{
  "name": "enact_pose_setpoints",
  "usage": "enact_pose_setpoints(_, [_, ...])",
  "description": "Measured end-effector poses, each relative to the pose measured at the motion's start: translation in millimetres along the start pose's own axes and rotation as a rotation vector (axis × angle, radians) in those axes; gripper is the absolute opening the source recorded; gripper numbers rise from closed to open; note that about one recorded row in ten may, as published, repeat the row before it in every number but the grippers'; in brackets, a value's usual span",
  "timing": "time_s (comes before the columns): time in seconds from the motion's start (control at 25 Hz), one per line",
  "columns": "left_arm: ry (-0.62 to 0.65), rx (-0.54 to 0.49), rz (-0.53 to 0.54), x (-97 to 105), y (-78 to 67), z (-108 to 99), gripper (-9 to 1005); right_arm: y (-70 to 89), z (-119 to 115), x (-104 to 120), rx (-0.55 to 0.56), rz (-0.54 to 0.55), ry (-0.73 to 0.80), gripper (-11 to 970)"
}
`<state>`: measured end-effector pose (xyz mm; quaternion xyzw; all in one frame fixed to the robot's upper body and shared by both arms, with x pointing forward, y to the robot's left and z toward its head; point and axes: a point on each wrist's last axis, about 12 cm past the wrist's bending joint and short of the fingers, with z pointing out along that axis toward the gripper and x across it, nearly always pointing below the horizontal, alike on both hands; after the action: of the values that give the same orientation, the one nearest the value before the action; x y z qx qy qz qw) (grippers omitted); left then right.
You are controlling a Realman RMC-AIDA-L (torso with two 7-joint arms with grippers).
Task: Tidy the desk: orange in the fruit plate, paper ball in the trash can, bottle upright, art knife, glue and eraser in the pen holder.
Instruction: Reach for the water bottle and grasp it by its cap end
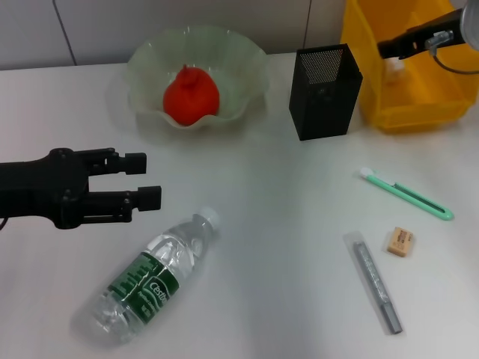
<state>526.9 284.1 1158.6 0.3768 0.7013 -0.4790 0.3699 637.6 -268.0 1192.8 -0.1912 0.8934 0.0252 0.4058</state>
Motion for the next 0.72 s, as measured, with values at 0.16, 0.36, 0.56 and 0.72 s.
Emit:
enact_pose_setpoints(0.16, [0.000, 0.003, -0.004, 1, 0.1, 0, 769, 11.1, -22, 8, -0.073, -0.004, -0.032, 534])
enact_pose_setpoints(0.36, [0.003, -0.014, 0.001, -2, 3.2, 1, 769, 19.6, -37, 21, -0.133, -0.022, 0.026, 530])
enact_pose_setpoints(0.56, [0.004, -0.008, 0.007, -5, 4.3, 4, 769, 26.7, -50, 34, -0.230, -0.032, -0.006, 528])
enact_pose_setpoints(0.72, [0.003, -0.004, 0.004, -5, 4.6, 5, 769, 28.9, -70, 42, -0.405, -0.051, -0.070, 529])
